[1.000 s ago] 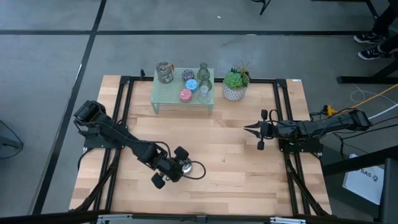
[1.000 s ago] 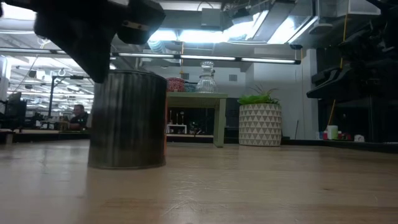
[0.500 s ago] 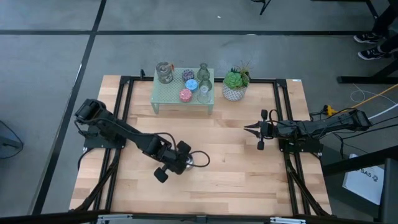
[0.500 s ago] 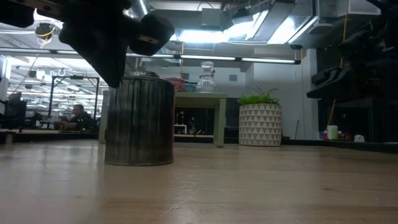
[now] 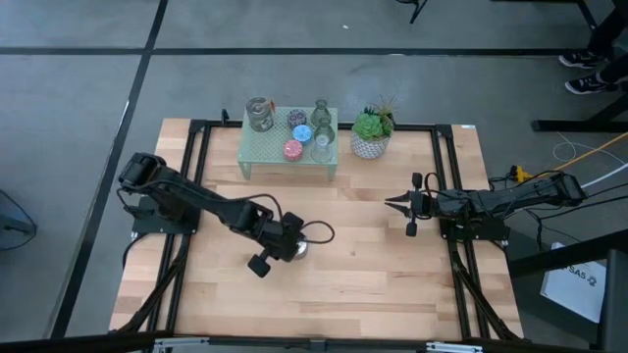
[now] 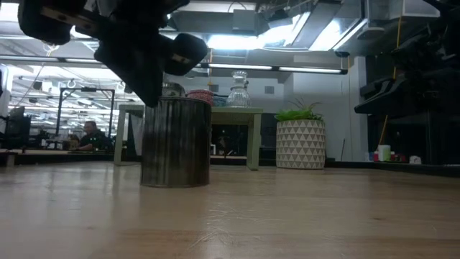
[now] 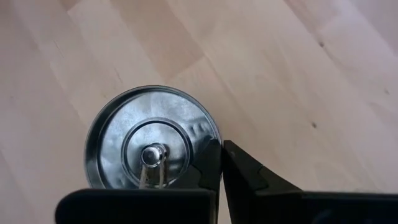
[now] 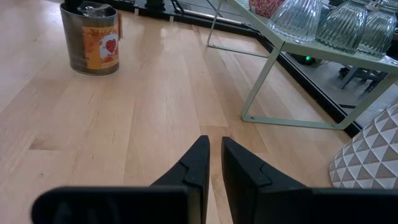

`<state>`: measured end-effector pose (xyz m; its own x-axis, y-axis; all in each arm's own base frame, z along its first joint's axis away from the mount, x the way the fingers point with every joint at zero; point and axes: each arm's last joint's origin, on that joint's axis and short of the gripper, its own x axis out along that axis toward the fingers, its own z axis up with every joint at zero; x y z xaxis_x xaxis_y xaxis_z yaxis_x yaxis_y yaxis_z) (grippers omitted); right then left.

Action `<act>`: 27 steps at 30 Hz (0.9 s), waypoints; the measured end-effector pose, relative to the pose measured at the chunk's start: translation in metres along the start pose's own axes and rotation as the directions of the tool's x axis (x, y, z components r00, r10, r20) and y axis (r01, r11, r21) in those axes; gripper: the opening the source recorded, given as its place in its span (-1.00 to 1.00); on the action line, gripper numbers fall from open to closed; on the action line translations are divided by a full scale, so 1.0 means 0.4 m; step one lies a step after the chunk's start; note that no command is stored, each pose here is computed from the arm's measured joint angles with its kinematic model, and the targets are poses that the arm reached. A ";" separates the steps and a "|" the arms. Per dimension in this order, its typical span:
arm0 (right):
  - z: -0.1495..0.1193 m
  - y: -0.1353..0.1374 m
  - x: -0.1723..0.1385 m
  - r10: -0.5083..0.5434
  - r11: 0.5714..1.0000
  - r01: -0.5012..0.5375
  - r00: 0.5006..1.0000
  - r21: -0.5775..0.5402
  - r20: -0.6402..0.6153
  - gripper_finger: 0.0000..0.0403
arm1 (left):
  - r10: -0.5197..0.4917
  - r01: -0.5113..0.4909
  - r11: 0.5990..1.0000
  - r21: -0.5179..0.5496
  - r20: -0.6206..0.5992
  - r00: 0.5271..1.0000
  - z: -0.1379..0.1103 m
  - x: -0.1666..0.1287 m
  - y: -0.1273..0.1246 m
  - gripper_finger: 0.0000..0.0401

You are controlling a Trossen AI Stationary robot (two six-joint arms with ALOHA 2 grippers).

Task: Pick & Place candle stick holders
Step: Put the orange and silver candle can on the shelf

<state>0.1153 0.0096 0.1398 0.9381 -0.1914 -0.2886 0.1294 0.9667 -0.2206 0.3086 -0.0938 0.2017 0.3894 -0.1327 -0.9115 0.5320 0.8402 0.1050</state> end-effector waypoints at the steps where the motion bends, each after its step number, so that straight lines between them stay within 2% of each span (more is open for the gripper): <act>1: 0.000 0.000 0.000 0.000 1.000 0.000 1.000 0.000 0.000 -0.78 | -0.010 0.010 1.000 -0.005 0.014 1.000 -0.006 0.001 0.002 -0.98; 6: 0.000 0.000 0.000 0.000 1.000 0.000 1.000 0.000 0.000 -0.78 | -0.013 0.016 0.998 -0.056 0.054 0.998 -0.030 0.011 0.014 -0.98; 11: 0.000 0.000 0.000 0.000 1.000 0.000 1.000 0.000 0.000 -0.78 | 0.007 -0.002 0.998 -0.068 0.067 0.998 -0.035 -0.017 0.015 -0.98; 27: 0.000 0.000 0.000 0.000 1.000 0.000 1.000 0.000 0.000 -0.78 | 0.078 -0.074 0.986 -0.148 0.016 0.997 -0.048 -0.043 0.010 -0.99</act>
<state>0.1153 0.0097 0.1398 0.9382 -0.1913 -0.2884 0.1293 0.9668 -0.2206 0.2894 -0.0780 0.2102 0.4414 -0.0755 -0.8941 0.3841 0.9164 0.1123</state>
